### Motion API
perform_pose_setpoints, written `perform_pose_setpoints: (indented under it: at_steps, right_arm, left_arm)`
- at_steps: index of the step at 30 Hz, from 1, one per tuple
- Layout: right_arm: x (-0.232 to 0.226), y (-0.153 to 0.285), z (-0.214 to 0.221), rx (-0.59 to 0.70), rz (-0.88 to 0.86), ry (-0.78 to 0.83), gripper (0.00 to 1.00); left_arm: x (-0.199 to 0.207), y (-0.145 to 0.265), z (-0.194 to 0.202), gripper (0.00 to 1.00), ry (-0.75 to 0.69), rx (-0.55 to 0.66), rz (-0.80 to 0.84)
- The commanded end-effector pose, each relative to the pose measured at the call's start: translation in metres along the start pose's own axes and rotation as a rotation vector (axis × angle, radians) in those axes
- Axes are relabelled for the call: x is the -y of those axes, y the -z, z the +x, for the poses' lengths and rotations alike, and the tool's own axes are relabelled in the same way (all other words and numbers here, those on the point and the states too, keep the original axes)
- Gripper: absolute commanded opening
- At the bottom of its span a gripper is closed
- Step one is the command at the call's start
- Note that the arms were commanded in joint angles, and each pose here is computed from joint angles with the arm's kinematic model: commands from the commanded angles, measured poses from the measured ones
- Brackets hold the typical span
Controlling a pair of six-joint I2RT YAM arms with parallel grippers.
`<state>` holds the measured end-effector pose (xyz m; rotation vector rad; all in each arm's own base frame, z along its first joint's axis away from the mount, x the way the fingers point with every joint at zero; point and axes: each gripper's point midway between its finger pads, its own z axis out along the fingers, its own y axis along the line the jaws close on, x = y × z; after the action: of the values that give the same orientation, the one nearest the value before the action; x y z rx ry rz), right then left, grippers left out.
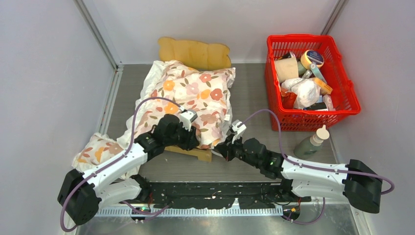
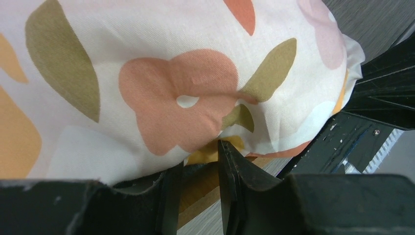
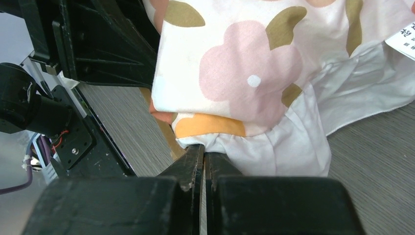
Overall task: Set up the pet bed
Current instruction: Cross the ropes on the bed frame.
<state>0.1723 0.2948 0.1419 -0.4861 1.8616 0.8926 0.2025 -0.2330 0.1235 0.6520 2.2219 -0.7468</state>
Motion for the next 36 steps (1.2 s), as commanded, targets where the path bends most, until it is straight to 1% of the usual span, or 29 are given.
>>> perform_pose_setpoints:
  at_steps: [1,3,5,9,11,13,16,20,22,25,27,29,33,34,36]
  right_arm:
    - [-0.002,-0.001,-0.012,0.023,0.004,0.038,0.05]
    - [-0.006,-0.005,-0.012,-0.001,-0.004,0.052,0.05]
    - [-0.01,-0.008,-0.013,-0.015,-0.013,0.057,0.05]
    - [-0.014,-0.013,-0.023,-0.008,-0.009,0.057,0.05]
    - [-0.015,-0.014,-0.028,-0.004,-0.008,0.062,0.05]
    - [-0.018,-0.013,-0.032,0.003,-0.017,0.074,0.05]
    - [-0.018,-0.013,-0.035,0.002,-0.015,0.094,0.05]
    - [-0.018,-0.013,-0.035,-0.003,-0.016,0.107,0.05]
    - [-0.019,-0.013,-0.036,-0.001,-0.019,0.112,0.05]
    - [-0.019,-0.014,-0.039,0.004,-0.017,0.121,0.05]
    - [-0.019,-0.015,-0.041,0.006,-0.014,0.128,0.05]
    - [-0.017,-0.015,-0.042,0.008,-0.004,0.129,0.05]
    - [-0.012,-0.019,-0.042,0.009,0.027,0.08,0.05]
    - [-0.01,-0.019,-0.041,0.012,0.041,0.058,0.05]
    - [-0.009,-0.02,-0.041,0.022,0.051,0.027,0.05]
  left_arm:
    - [0.002,0.003,-0.022,0.35,-0.022,0.059,-0.012]
    - [0.003,0.005,-0.024,0.34,-0.029,0.062,-0.008]
    - [0.006,0.013,-0.032,0.34,-0.068,0.074,-0.002]
    - [0.009,0.044,-0.056,0.35,-0.235,0.153,-0.018]
    - [0.018,0.059,-0.07,0.37,-0.317,0.204,0.014]
    - [0.031,0.07,-0.077,0.39,-0.391,0.219,0.068]
    - [0.042,0.074,-0.083,0.41,-0.431,0.202,0.125]
    - [0.043,0.052,-0.078,0.42,-0.511,0.146,0.175]
    - [0.048,0.043,-0.071,0.42,-0.561,0.097,0.235]
    - [0.049,0.033,-0.061,0.43,-0.592,0.015,0.278]
    - [0.045,0.03,-0.058,0.44,-0.607,-0.008,0.256]
    - [0.042,0.033,-0.061,0.42,-0.61,0.0,0.223]
    - [0.046,0.056,-0.072,0.42,-0.572,0.104,0.181]
    - [0.045,0.061,-0.07,0.42,-0.551,0.12,0.166]
    - [0.045,0.067,-0.058,0.42,-0.509,0.11,0.167]
